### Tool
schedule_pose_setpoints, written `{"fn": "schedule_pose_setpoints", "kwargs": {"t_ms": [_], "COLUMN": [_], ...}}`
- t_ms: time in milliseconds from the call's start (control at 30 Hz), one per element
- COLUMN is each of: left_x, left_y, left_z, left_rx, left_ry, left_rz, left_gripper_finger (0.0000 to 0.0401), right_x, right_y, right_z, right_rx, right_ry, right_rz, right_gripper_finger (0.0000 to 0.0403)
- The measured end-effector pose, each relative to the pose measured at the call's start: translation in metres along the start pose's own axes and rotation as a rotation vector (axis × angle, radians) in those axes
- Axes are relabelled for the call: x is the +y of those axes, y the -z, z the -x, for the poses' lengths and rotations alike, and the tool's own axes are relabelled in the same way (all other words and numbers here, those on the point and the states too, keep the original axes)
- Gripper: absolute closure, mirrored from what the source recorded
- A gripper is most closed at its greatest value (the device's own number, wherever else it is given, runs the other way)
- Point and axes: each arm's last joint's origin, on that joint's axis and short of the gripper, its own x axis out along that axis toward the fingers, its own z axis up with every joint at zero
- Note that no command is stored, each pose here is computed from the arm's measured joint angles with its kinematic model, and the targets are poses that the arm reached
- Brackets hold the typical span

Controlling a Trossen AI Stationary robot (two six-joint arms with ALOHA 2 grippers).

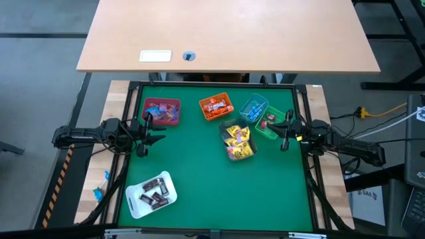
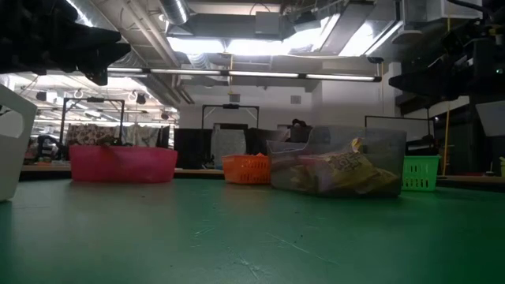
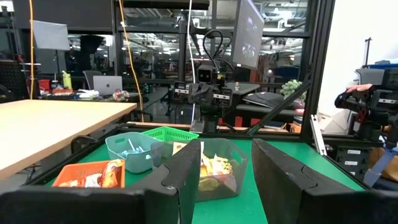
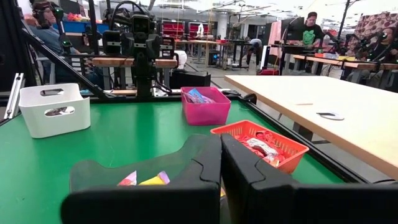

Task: Sort candy
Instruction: Return to Home Position

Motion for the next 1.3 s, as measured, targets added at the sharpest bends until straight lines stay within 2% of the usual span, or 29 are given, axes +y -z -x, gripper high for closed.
{"fn": "schedule_pose_setpoints", "kwargs": {"t_ms": [167,400,533,667,1300], "left_x": [0.000,0.000,0.000,0.001,0.001], "left_y": [0.000,0.002,0.007,0.013,0.014], "left_z": [0.000,0.000,0.000,0.001,0.001], "left_rx": [0.000,0.016,0.071,0.138,0.141], "left_ry": [0.000,0.000,0.003,0.006,0.007], "left_rz": [-0.002,-0.131,-0.175,-0.181,-0.180], "left_gripper_finger": [0.0269,0.0269,0.0269,0.0269,0.0269], "right_x": [0.000,0.000,0.000,0.000,0.000], "right_y": [0.000,0.000,0.000,0.000,0.000], "right_z": [0.000,0.000,0.000,0.000,0.000], "right_rx": [0.000,-0.001,-0.001,-0.001,-0.002], "right_ry": [0.000,0.001,0.001,0.000,0.000], "right_rz": [0.000,0.000,0.000,0.000,0.000], "right_gripper_finger": [0.0397,0.0397,0.0397,0.0397,0.0398]}}
